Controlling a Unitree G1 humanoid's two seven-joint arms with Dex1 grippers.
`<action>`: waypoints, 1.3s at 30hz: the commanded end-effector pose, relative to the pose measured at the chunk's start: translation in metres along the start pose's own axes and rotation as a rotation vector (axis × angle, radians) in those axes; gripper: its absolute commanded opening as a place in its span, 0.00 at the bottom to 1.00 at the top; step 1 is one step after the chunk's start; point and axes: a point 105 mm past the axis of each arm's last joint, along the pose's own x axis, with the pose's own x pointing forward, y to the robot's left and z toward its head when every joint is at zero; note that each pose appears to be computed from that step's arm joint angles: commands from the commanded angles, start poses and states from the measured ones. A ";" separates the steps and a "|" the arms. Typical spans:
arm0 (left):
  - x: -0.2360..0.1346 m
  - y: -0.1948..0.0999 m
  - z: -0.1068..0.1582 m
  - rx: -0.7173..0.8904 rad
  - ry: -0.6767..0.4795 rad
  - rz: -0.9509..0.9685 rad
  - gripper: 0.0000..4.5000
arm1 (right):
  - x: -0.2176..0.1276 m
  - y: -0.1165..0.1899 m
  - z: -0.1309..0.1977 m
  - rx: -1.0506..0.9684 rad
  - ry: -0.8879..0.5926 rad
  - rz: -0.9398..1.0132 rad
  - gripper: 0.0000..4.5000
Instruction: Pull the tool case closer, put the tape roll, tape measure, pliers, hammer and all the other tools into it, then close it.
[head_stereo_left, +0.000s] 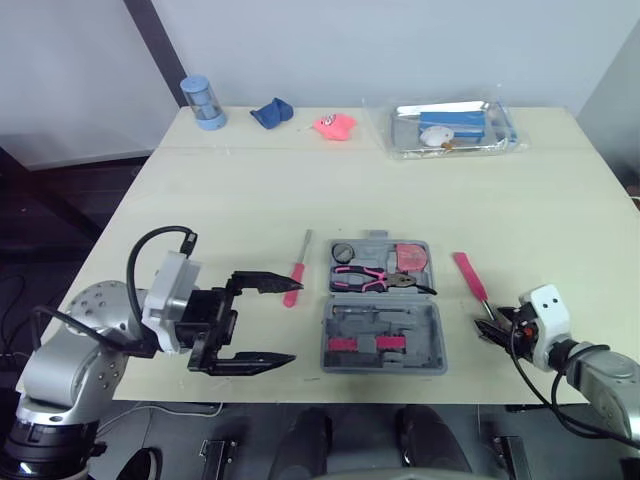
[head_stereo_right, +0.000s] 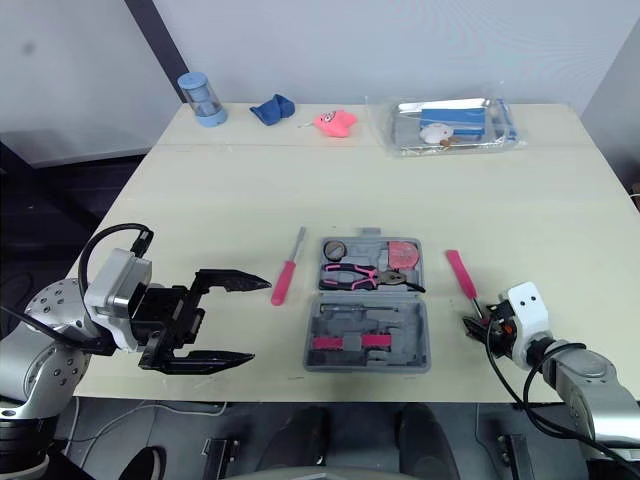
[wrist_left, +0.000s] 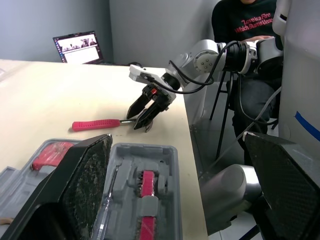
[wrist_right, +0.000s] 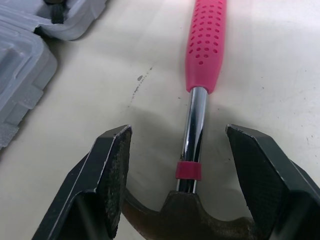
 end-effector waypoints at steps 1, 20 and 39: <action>0.000 0.000 0.008 0.040 0.002 -0.011 1.00 | -0.003 -0.007 -0.009 0.067 0.016 -0.051 0.35; -0.009 0.010 0.009 0.032 0.005 0.075 1.00 | -0.020 -0.013 0.026 -0.093 -0.130 -0.017 0.02; -0.027 0.007 -0.018 0.029 0.127 0.062 1.00 | -0.018 0.096 0.086 -0.601 0.167 0.580 0.02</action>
